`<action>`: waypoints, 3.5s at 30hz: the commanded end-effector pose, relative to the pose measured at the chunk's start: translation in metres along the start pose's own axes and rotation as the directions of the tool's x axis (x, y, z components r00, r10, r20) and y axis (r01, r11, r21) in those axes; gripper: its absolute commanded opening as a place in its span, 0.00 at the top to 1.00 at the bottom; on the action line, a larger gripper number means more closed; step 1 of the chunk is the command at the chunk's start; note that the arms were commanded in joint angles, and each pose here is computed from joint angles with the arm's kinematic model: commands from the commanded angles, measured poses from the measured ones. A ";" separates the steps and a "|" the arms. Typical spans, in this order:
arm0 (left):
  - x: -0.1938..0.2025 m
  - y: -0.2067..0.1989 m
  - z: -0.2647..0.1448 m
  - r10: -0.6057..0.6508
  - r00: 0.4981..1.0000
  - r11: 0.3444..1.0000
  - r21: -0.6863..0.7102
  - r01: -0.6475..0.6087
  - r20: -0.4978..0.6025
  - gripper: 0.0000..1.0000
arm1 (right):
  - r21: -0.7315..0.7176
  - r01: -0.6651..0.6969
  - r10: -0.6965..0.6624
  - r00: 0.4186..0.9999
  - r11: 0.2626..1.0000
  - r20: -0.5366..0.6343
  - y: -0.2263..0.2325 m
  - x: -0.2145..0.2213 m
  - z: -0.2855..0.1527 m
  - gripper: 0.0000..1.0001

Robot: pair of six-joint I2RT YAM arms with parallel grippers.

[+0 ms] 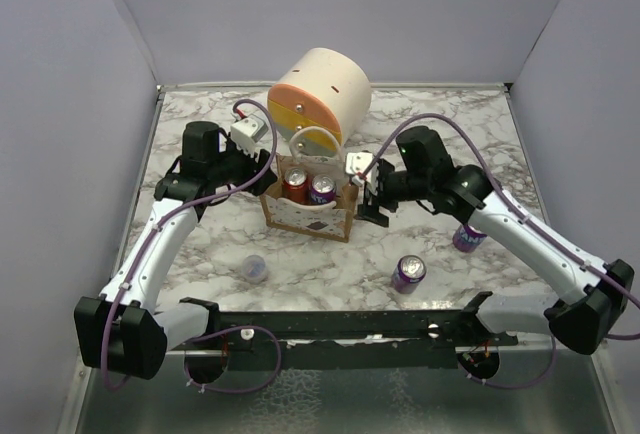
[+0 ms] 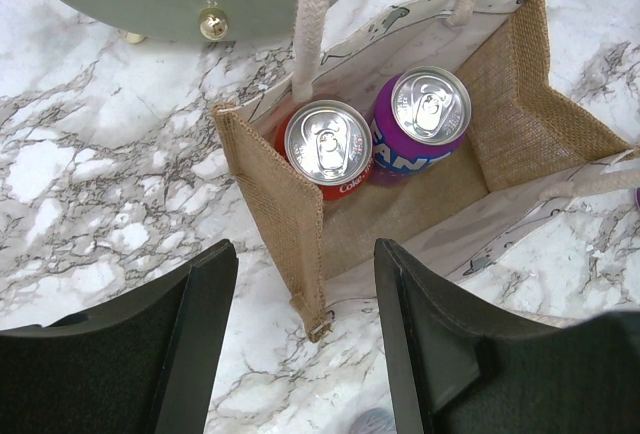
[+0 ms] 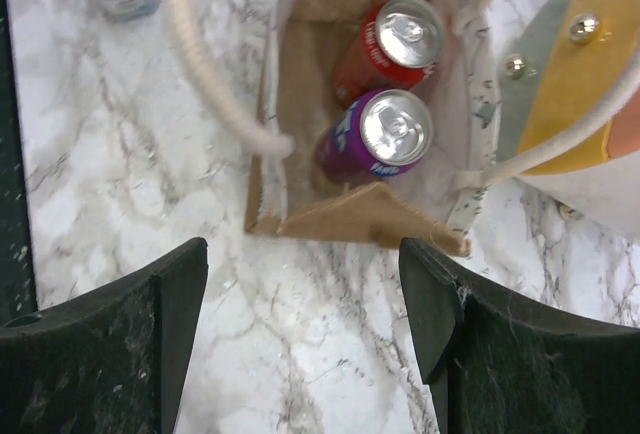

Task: Place the beverage into the canvas bag

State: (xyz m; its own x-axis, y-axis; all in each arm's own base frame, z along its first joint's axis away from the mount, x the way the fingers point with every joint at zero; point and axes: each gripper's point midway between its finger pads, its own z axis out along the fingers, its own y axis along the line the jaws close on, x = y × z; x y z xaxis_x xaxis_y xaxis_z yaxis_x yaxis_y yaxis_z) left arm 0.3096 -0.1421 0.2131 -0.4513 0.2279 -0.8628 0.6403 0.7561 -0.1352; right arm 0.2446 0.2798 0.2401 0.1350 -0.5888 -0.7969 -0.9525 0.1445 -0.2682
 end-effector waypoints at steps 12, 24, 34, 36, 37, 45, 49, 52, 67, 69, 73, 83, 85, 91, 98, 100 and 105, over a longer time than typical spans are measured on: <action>0.004 0.011 0.004 0.036 0.999 0.998 -0.042 -0.037 -0.021 0.39 | -0.149 -0.060 0.023 0.971 0.987 -0.238 0.090 0.101 -0.069 0.13; 0.006 0.014 0.010 0.027 0.999 0.999 -0.038 -0.029 -0.039 0.39 | -0.223 -0.178 0.075 0.912 0.959 -0.404 0.123 0.150 -0.071 0.02; 0.006 0.014 0.010 0.027 0.999 0.999 -0.036 -0.029 -0.039 0.39 | -0.210 -0.167 0.052 0.883 0.963 -0.467 0.121 0.183 -0.055 0.18; 0.006 0.013 0.009 0.028 0.999 0.999 -0.035 -0.030 -0.037 0.39 | -0.205 -0.163 0.051 0.885 0.965 -0.464 0.119 0.183 -0.052 0.24; 0.007 0.013 0.009 0.028 0.999 0.999 -0.035 -0.029 -0.037 0.39 | -0.204 -0.160 0.050 0.888 0.966 -0.458 0.118 0.182 -0.051 0.27; 0.004 0.011 0.006 0.047 0.999 0.998 -0.031 -0.048 -0.021 0.39 | -0.154 -0.114 0.047 0.922 0.981 -0.384 0.101 0.170 -0.036 0.51; 0.000 0.006 0.003 0.060 0.998 0.998 -0.014 -0.060 -0.007 0.39 | -0.137 -0.109 0.055 0.935 0.985 -0.349 0.093 0.158 -0.033 0.58; -0.002 0.003 0.000 0.082 0.997 0.997 0.002 -0.082 -0.002 0.39 | -0.139 -0.104 0.056 0.947 0.985 -0.316 0.088 0.143 -0.034 0.63; -0.020 -0.048 -0.033 0.244 0.967 0.936 0.244 -0.253 0.067 0.39 | 0.109 0.020 -0.012 0.997 0.994 -0.071 -0.001 0.018 -0.059 0.67; -0.017 -0.050 -0.038 0.282 0.958 0.923 0.256 -0.285 0.052 0.39 | 0.137 0.015 -0.007 0.998 0.991 -0.059 -0.015 0.005 -0.058 0.67; -0.005 -0.053 -0.042 0.333 0.943 0.901 0.288 -0.323 0.015 0.40 | 0.120 0.007 -0.006 1.000 0.993 -0.009 -0.029 -0.021 -0.051 0.68; 0.014 -0.070 -0.034 0.472 0.881 0.820 0.378 -0.429 -0.025 0.41 | 0.105 -0.075 0.064 0.992 0.992 0.107 -0.057 -0.069 -0.034 0.67; 0.018 -0.075 -0.029 0.498 0.866 0.802 0.399 -0.444 -0.038 0.41 | 0.077 -0.083 0.073 0.990 0.994 0.124 -0.055 -0.074 -0.030 0.68; 0.019 -0.091 -0.016 0.563 0.826 0.741 0.451 -0.497 -0.016 0.41 | 0.017 -0.103 0.099 0.984 0.995 0.147 -0.054 -0.080 -0.015 0.69; 0.021 -0.112 -0.015 0.589 0.807 0.685 0.510 -0.520 0.032 0.57 | -0.041 -0.130 0.135 0.980 0.991 0.149 -0.052 -0.078 0.003 0.70; 0.024 -0.117 -0.018 0.593 0.804 0.668 0.530 -0.522 0.044 0.67 | -0.068 -0.140 0.149 0.977 0.988 0.150 -0.050 -0.078 0.009 0.70; 0.043 -0.120 -0.023 0.632 0.773 0.623 0.559 -0.548 0.052 0.81 | -0.133 -0.172 0.192 0.969 0.976 0.154 -0.046 -0.080 0.022 0.72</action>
State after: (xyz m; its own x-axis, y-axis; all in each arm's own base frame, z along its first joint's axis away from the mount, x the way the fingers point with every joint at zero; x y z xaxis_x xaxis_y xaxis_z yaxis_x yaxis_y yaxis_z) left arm 0.2163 -0.2097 0.2051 0.0197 0.6342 -0.7729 0.9920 0.0840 0.0942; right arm 0.2805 0.3124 0.2592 -0.0880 -0.5514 -0.8296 -0.9799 0.1977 -0.0274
